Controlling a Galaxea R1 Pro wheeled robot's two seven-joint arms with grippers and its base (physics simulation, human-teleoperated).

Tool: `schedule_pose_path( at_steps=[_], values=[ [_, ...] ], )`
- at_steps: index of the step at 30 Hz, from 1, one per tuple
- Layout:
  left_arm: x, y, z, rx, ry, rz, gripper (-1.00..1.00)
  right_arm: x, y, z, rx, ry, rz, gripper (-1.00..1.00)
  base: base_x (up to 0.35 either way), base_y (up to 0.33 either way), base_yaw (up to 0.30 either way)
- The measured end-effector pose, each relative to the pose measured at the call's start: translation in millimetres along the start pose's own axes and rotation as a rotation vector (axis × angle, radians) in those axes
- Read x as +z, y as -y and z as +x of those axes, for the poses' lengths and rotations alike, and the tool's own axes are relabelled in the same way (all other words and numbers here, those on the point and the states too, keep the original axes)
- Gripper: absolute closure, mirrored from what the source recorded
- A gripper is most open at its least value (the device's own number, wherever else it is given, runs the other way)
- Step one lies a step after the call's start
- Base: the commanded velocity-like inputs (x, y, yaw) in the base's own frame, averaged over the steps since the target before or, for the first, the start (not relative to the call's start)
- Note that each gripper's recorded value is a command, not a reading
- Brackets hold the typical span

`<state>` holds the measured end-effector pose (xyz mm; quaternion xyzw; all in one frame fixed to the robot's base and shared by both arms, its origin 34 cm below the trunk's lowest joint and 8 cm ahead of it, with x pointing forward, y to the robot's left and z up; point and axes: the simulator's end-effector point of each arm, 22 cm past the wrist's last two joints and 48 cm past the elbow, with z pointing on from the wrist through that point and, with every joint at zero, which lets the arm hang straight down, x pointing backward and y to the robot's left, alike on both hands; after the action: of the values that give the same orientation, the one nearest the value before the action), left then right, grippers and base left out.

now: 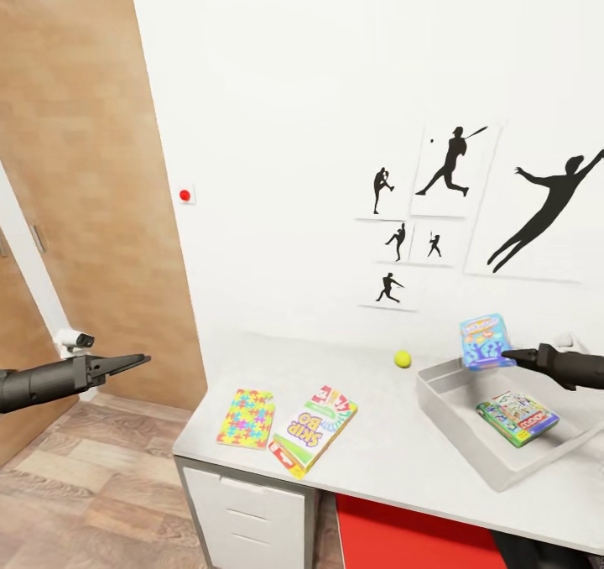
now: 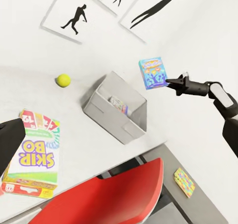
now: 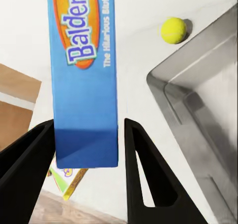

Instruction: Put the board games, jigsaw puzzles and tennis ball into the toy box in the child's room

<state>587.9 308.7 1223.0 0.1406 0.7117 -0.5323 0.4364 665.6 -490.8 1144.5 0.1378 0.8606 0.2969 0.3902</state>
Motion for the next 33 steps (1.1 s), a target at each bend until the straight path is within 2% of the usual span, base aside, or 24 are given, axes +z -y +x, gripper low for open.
schedule_pose_path(
  at_steps=[6, 8, 12, 16, 27, 29, 33],
  values=[
    [0.1, -0.1, 0.0, 0.001, 0.0, -0.001, -1.0, -17.1, 33.6, 2.4, 0.016, -0.021, 0.08, 1.0, 0.0, -0.142, 0.0],
    [0.2, 0.2, -0.1, 0.001, 0.0, 0.0, -1.0, -21.7, 38.6, 2.1, 0.018, -0.024, 0.092, 1.0, 0.0, -0.027, 0.0],
    [0.1, 0.2, -0.1, 0.001, 0.0, 0.0, -1.0, -22.7, 49.9, 10.7, -0.001, -0.058, 0.137, 1.0, 0.0, -0.009, 0.0],
    [0.1, 0.1, 0.0, 0.001, -0.001, 0.0, -1.0, -19.5, 63.3, 25.1, -0.041, -0.111, 0.2, 1.0, 0.0, -0.001, 0.0],
    [0.4, 1.2, 0.0, 0.005, -0.002, 0.0, -1.0, -15.1, 66.5, 36.7, -0.074, -0.155, 0.226, 1.0, 0.0, 0.0, 0.0],
    [0.4, 1.3, -0.1, 0.006, -0.002, 0.0, -1.0, -14.6, 63.0, 35.2, -0.083, -0.153, 0.22, 1.0, 0.0, 0.0, 0.0],
    [0.5, 1.3, 0.0, 0.006, -0.002, 0.0, -1.0, -10.6, 48.6, 33.4, -0.134, -0.159, 0.207, 1.0, 0.0, 0.0, 0.0]
  ],
)
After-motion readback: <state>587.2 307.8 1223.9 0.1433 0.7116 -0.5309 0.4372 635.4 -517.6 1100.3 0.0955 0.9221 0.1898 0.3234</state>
